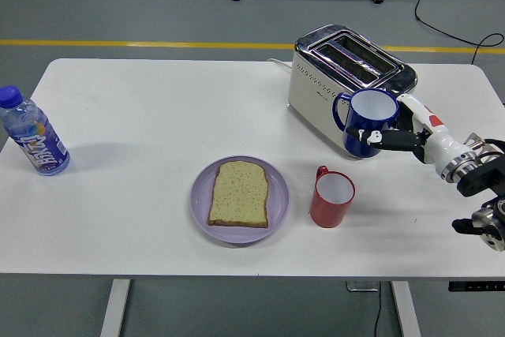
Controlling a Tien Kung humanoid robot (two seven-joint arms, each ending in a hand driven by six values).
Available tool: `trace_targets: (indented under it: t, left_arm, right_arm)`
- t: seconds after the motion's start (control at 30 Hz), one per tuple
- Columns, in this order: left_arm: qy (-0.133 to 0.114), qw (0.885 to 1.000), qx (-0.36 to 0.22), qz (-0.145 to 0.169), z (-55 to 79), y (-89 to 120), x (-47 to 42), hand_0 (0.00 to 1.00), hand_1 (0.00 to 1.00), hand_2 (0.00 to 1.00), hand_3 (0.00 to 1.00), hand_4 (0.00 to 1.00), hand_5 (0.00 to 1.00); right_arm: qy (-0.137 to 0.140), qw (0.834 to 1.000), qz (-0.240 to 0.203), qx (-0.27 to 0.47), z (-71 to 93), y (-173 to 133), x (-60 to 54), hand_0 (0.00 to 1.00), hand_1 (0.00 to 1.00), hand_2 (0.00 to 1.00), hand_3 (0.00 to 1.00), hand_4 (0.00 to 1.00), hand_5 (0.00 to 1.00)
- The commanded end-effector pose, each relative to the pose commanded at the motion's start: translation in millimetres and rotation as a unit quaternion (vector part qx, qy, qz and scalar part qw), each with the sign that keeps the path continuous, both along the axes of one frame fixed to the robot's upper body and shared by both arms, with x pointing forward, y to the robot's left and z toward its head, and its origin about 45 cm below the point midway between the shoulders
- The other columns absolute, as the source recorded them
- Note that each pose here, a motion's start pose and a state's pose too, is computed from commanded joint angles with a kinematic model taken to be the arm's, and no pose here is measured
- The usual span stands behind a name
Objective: Pick up the cup,pour liquid into bread,place the cup on the desk
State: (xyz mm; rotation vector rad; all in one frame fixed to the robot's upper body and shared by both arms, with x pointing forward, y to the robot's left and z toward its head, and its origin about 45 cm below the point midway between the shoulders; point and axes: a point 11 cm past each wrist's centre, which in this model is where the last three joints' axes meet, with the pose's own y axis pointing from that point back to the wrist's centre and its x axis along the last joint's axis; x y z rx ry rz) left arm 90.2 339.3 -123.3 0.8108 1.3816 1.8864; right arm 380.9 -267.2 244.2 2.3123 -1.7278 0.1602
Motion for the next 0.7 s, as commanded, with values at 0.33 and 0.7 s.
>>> trace_targets:
  t: [0.33, 0.7]
  left_arm:
    - [-0.002, 1.000, -0.001, 0.001, -0.1, -0.8, 0.7, 0.690, 0.756, 0.773, 0.611, 0.396, 0.998]
    - [-0.002, 1.000, -0.001, -0.001, 0.2, -0.7, 2.0, 0.690, 0.756, 0.773, 0.611, 0.396, 0.998]
  right_arm:
    - [0.012, 0.998, -0.060, 0.019, -12.7, -40.1, -9.3, 0.482, 0.431, 0.537, 0.514, 0.654, 0.002]
    - [0.004, 0.991, -0.134, 0.017, -32.0, -79.5, -20.8, 0.487, 0.430, 0.535, 0.513, 0.656, 0.002]
